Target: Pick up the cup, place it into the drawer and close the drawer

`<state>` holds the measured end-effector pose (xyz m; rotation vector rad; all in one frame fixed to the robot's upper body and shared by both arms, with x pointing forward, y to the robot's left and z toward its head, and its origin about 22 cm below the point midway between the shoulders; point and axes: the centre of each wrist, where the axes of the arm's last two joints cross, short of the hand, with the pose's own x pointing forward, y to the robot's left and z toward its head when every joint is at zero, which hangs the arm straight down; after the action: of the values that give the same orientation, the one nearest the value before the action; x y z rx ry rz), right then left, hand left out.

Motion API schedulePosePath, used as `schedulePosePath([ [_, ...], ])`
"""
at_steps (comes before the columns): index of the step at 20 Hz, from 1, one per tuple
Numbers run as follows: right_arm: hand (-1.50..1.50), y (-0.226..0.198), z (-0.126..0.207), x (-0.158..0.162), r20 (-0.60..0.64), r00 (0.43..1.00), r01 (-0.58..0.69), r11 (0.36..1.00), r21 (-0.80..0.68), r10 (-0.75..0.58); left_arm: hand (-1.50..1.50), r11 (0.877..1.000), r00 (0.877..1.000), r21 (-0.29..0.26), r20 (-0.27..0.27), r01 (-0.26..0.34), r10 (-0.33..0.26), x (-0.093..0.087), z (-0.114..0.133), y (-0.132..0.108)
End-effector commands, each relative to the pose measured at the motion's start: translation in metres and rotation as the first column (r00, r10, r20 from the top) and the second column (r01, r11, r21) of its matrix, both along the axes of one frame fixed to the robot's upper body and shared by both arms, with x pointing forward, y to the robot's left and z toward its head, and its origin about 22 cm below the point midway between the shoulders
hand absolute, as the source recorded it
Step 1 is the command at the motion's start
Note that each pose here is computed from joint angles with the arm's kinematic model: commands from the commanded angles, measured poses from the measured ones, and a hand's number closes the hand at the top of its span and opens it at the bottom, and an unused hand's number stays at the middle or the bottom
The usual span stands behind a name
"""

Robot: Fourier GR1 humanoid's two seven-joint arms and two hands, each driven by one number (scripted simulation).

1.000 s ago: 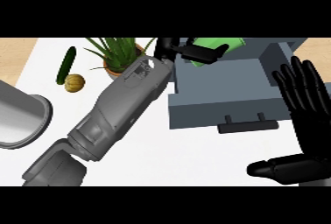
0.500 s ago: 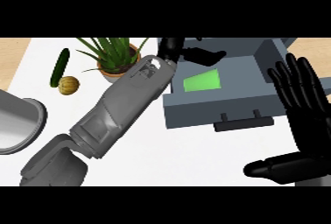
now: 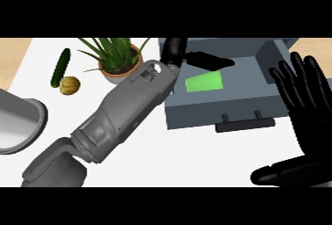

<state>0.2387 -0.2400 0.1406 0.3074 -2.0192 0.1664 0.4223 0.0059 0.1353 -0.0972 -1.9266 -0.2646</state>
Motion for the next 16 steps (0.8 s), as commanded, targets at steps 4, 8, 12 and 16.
schedulePosePath([
  [4, -1.50, -0.019, -0.001, -0.001, -0.019, 1.000, 0.000, 0.999, 0.036, 0.000, -1.50, 0.977, 0.995, -0.195, 0.059, 0.087, -0.077, -0.001, 0.003, 0.003],
  [8, 1.50, -0.030, -0.001, -0.008, -0.004, 1.000, -0.018, 0.999, -0.037, 0.018, -1.50, 0.969, 0.997, -0.235, -0.012, 0.070, -0.075, -0.003, 0.018, -0.001],
  [12, 1.50, -0.031, 0.009, -0.019, -0.015, 0.998, -0.060, 0.981, -0.184, 0.059, -1.50, 0.962, 0.999, -0.272, 0.006, 0.037, -0.037, 0.000, 0.011, 0.036],
  [16, 1.50, -0.038, 0.010, -0.026, -0.013, 0.999, -0.047, 0.952, -0.304, 0.046, -1.50, 0.943, 1.000, -0.330, -0.012, -0.031, 0.028, -0.001, 0.028, 0.062],
])
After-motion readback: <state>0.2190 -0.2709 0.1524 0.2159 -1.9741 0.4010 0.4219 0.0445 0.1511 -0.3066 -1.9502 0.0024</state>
